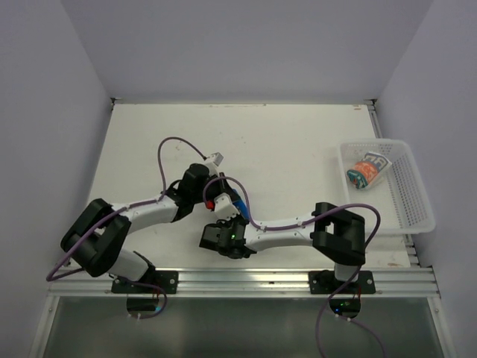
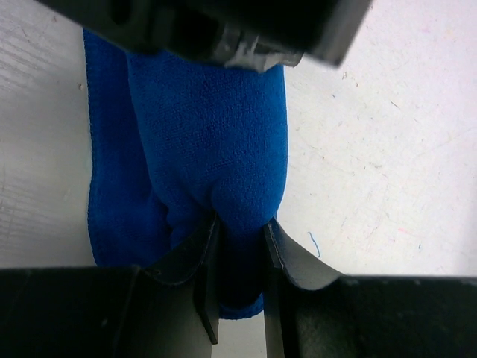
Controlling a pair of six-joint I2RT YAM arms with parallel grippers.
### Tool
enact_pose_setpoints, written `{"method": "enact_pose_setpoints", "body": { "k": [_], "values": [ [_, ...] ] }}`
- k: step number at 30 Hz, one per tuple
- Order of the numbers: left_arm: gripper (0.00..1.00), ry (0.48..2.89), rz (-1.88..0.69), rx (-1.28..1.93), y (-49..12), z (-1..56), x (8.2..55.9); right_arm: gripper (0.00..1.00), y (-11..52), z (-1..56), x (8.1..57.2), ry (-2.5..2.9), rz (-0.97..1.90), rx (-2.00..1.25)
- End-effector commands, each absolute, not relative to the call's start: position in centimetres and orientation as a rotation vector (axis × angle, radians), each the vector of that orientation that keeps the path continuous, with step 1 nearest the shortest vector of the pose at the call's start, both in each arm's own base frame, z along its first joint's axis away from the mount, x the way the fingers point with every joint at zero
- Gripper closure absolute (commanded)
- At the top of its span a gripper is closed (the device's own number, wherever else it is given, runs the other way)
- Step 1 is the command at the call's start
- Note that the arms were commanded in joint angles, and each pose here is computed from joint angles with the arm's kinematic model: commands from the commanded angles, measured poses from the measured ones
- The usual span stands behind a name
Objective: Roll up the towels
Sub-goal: Roll the towel
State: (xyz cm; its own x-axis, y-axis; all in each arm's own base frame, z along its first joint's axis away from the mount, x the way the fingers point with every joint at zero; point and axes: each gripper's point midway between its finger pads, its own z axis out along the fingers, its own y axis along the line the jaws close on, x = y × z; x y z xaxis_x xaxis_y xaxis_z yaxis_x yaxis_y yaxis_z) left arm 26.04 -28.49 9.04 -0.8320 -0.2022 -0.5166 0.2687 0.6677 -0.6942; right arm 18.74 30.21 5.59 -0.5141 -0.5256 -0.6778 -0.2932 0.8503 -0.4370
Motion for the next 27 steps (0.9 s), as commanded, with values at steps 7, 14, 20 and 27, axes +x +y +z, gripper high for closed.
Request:
{"method": "enact_pose_setpoints", "body": {
  "k": [7,14,20,27],
  "values": [
    [1.00,2.421,-1.016,0.026,-28.0,3.4,25.2,0.74,30.8,5.3,18.4,2.178,-0.307,-0.577],
    [1.00,2.508,-0.937,-0.012,-26.3,0.8,23.9,0.53,32.4,8.2,17.9,2.188,-0.088,-0.532],
    [1.00,2.512,-0.918,-0.025,-25.5,0.6,23.6,0.46,31.5,11.2,18.3,2.193,0.082,-0.431],
    [1.00,2.500,-0.917,-0.032,-25.1,0.9,23.4,0.44,30.6,11.1,19.7,2.278,0.439,-0.249]
  ]
}}
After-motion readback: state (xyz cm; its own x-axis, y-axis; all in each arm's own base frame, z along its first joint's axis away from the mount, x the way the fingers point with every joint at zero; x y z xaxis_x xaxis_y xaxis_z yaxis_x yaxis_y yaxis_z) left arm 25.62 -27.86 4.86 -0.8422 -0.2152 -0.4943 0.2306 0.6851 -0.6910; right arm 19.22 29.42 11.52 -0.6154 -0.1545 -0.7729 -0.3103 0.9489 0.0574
